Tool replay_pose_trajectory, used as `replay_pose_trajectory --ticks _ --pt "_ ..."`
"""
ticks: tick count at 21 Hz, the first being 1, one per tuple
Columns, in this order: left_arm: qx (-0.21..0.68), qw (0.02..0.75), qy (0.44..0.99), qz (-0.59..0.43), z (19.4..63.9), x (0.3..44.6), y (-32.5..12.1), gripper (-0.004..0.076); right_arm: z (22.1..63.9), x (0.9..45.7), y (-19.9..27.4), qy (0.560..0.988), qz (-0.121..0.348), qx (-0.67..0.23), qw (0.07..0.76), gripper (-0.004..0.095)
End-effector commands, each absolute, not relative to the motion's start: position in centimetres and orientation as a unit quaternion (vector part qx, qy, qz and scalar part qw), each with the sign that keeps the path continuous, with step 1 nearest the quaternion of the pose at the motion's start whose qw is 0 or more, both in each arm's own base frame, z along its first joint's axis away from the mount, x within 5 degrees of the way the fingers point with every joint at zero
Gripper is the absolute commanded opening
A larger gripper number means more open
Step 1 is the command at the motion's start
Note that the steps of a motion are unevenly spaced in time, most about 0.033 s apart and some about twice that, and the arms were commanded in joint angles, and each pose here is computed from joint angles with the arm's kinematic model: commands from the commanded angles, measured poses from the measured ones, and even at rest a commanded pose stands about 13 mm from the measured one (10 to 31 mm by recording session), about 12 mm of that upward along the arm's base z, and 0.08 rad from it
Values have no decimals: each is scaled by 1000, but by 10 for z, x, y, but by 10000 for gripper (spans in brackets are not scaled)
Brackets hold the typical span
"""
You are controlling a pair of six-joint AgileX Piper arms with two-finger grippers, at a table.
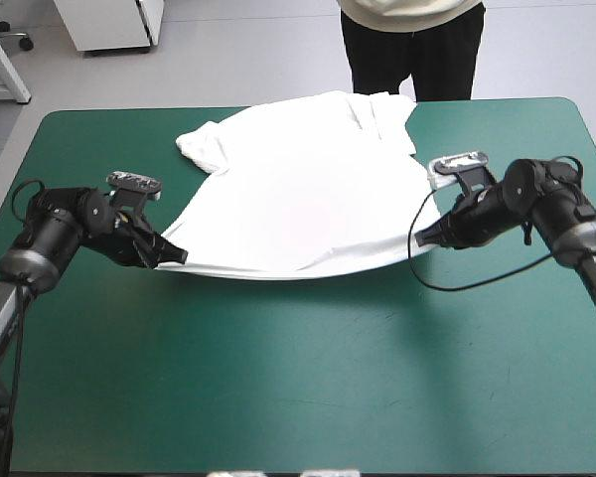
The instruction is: Fold the cloth
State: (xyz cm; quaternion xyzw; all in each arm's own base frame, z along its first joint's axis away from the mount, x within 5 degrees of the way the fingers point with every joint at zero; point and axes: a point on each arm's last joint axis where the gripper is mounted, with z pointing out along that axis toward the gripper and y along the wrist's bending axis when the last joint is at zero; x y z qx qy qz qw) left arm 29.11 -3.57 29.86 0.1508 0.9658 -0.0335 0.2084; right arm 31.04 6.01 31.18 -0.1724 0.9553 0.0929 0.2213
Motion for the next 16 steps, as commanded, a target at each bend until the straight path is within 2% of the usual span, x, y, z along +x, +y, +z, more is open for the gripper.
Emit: replay_pose_trajectory --ticks 1,3,5,7,11,16 --pt "150 237 960 -7 320 259 -29 -9 324 273 50 952 96 -156 245 -17" --pt "154 204 967 -3 315 235 -26 -9 316 244 45 957 103 -149 228 -17" --pt "147 159 976 -19 291 211 -26 -9 294 215 47 963 131 -143 185 -17" --pt "139 120 982 -42 269 191 -27 -9 272 195 46 969 141 -140 147 -17" --pt "122 116 985 -45 247 150 -23 -9 246 157 41 976 135 -123 121 -16" --pt "113 116 985 -51 238 138 -23 -9 229 146 39 978 133 -115 114 -17"
